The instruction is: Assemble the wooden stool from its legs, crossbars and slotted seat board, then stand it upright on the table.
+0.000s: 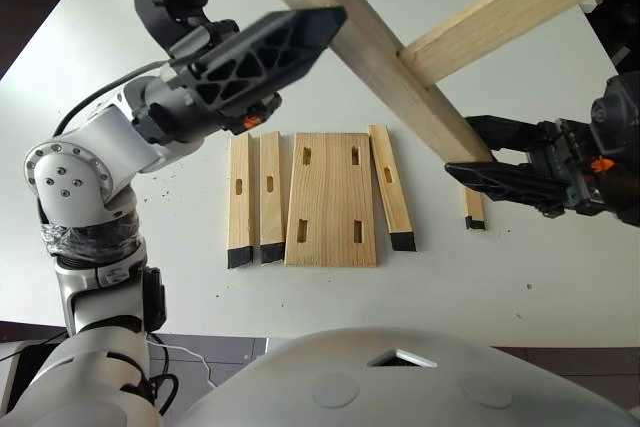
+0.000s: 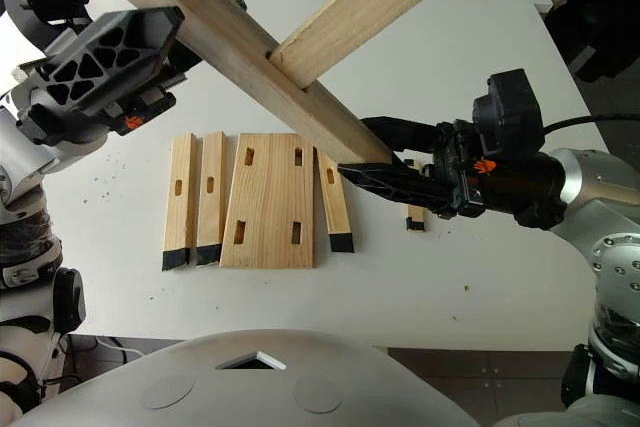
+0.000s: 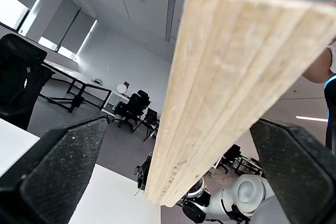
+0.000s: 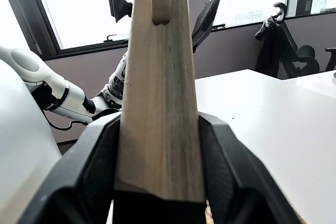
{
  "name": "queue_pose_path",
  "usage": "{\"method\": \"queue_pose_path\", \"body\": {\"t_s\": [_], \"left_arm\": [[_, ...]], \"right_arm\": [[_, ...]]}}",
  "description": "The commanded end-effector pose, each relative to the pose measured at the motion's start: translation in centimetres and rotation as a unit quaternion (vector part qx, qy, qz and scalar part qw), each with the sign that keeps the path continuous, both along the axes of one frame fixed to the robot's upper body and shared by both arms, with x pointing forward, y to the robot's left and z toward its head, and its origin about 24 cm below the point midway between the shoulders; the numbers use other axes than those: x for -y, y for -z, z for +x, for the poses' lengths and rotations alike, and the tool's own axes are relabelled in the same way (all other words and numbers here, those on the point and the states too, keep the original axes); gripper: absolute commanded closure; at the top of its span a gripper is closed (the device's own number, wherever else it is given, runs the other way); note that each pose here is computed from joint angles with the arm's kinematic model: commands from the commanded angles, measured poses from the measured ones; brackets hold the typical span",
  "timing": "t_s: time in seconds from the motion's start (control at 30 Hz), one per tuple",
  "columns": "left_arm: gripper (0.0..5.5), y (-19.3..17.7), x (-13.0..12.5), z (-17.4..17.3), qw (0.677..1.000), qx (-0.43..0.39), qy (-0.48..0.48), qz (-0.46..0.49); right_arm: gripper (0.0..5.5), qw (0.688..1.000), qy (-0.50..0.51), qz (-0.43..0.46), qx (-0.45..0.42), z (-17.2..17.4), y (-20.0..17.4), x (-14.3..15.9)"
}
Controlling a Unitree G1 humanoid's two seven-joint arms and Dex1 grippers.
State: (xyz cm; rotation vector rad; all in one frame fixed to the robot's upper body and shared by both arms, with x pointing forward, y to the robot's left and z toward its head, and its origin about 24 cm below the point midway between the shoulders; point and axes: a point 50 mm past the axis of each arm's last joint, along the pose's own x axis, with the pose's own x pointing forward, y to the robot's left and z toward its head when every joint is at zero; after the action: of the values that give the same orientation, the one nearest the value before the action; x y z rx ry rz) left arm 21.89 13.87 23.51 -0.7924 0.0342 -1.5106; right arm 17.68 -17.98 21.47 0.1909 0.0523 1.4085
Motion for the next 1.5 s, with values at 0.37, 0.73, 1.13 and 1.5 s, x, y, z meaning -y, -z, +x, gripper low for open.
{"method": "queue_pose_path", "body": {"t_s": [0.37,0.73,1.13,1.5], "left_arm": [[0.67,1.1,1.5,-1.8,0.998,0.062,-0.009,0.028],[2.17,2.3,1.4,-3.1,0.994,0.080,0.025,0.068],[3.31,2.1,1.8,-3.0,0.993,0.091,0.026,0.068],[3.36,1.9,1.8,-2.6,0.994,0.084,0.026,0.064]], "right_arm": [[3.43,0.998,-0.041,-0.032,-0.026,0.3,0.4,-0.2],[3.43,0.997,-0.059,-0.044,-0.033,0.4,0.3,0.3],[3.43,0.996,-0.063,-0.059,-0.036,0.2,0.8,0.3],[3.43,0.996,-0.054,-0.067,-0.037,0.4,1.1,0.5]]}}
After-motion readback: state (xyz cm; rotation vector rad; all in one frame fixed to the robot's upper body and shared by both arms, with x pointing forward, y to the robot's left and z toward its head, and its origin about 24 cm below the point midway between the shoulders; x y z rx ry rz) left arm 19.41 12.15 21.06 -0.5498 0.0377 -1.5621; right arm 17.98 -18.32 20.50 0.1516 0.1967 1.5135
